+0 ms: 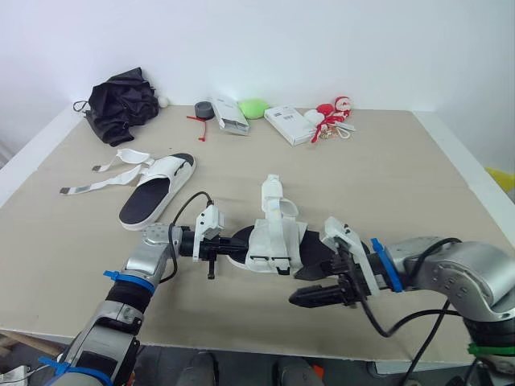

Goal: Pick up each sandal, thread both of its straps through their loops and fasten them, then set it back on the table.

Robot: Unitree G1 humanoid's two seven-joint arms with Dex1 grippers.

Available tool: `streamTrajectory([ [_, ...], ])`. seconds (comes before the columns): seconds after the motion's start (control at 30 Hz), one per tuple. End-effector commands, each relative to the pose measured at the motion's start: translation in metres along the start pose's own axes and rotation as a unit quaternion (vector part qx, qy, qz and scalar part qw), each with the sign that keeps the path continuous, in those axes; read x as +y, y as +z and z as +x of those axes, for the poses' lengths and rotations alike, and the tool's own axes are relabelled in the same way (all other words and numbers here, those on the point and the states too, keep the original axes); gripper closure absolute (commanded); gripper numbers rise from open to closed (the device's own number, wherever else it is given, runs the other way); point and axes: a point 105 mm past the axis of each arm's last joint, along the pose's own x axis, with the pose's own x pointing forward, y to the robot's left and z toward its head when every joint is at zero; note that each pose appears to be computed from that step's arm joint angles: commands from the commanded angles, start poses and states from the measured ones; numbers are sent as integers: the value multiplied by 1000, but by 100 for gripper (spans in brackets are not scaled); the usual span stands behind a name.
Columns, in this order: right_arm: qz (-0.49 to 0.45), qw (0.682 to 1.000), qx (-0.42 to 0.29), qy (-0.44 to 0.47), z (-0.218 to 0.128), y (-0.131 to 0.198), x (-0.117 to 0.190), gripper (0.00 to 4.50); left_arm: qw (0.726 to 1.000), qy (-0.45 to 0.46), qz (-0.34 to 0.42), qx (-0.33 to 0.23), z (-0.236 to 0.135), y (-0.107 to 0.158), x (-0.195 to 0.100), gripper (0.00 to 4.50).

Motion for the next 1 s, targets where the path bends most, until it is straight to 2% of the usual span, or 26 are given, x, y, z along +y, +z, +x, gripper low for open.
streamTrajectory([
  [0.03,-12,999,-26,-20,-7,15,-1,113,991,-19,-77,108,-4,-63,-19,450],
  [0.13,-7,999,-27,-17,-4,16,0,113,988,-36,-44,141,-6,-66,-21,450],
  [0.3,2,999,-33,-13,0,19,-1,113,987,-45,-12,156,-7,-64,-20,450],
  [0.5,8,998,-13,-55,-7,9,-15,113,989,-44,-7,143,-4,-57,-18,450],
  [0.7,7,997,-30,-72,-15,13,-19,113,989,-42,-10,139,-4,-56,-18,450],
  [1.0,7,998,-36,-46,9,13,-8,113,989,-44,-10,138,-3,-55,-18,450],
])
